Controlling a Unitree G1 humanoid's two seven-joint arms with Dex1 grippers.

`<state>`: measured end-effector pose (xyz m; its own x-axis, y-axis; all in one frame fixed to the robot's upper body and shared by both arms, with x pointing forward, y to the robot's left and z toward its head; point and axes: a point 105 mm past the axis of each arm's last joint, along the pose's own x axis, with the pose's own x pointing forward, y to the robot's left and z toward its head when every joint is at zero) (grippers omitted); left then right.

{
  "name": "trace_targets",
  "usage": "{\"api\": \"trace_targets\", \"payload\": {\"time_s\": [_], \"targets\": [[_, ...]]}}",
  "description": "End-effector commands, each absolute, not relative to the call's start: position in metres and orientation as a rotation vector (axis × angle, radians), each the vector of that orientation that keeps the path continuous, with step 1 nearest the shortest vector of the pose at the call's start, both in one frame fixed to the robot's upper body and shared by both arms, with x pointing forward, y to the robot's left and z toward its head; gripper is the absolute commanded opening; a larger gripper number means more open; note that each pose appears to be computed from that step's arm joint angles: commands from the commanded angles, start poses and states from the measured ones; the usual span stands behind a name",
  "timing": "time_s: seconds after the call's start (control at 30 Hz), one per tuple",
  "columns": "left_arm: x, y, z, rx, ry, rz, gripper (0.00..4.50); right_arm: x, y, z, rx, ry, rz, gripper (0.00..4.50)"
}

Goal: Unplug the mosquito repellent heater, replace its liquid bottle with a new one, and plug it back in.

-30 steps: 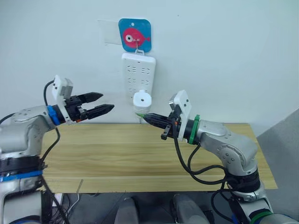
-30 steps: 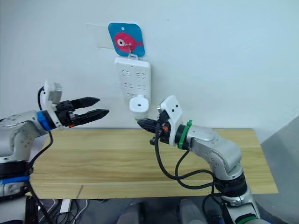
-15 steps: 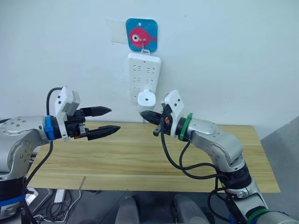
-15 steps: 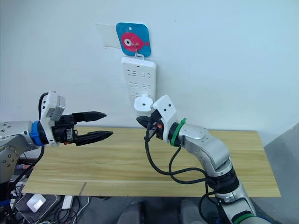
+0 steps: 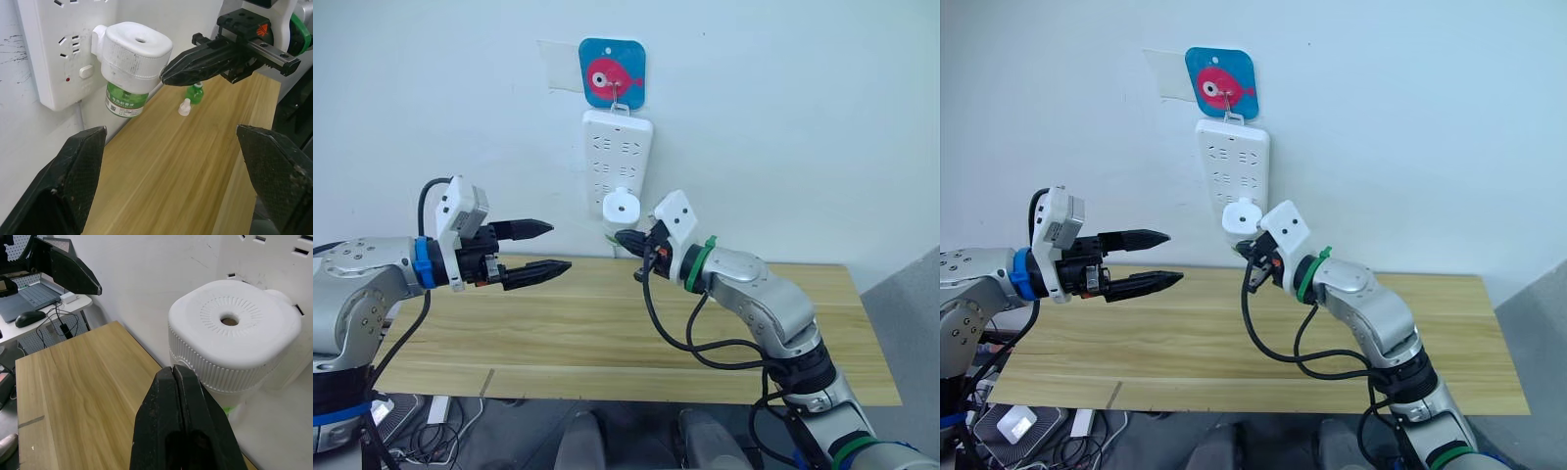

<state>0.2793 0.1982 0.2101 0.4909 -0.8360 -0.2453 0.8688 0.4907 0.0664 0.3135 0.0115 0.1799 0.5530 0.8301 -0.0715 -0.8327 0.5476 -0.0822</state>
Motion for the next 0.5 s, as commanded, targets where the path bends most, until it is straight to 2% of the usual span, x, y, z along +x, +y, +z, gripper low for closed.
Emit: {"api": "trace_targets", "payload": {"time_s": [0.03, 0.5], "targets": [[0.278, 0.198, 0.219, 0.210, 0.156, -1.045, 4.49, 0.313, 0.014, 0.195, -0.118, -0.046, 0.974, 0.00], [0.281, 0.199, 0.219, 0.208, 0.153, -1.044, 4.49, 0.325, -0.004, 0.199, -0.107, -0.061, 0.819, 0.00]]}}
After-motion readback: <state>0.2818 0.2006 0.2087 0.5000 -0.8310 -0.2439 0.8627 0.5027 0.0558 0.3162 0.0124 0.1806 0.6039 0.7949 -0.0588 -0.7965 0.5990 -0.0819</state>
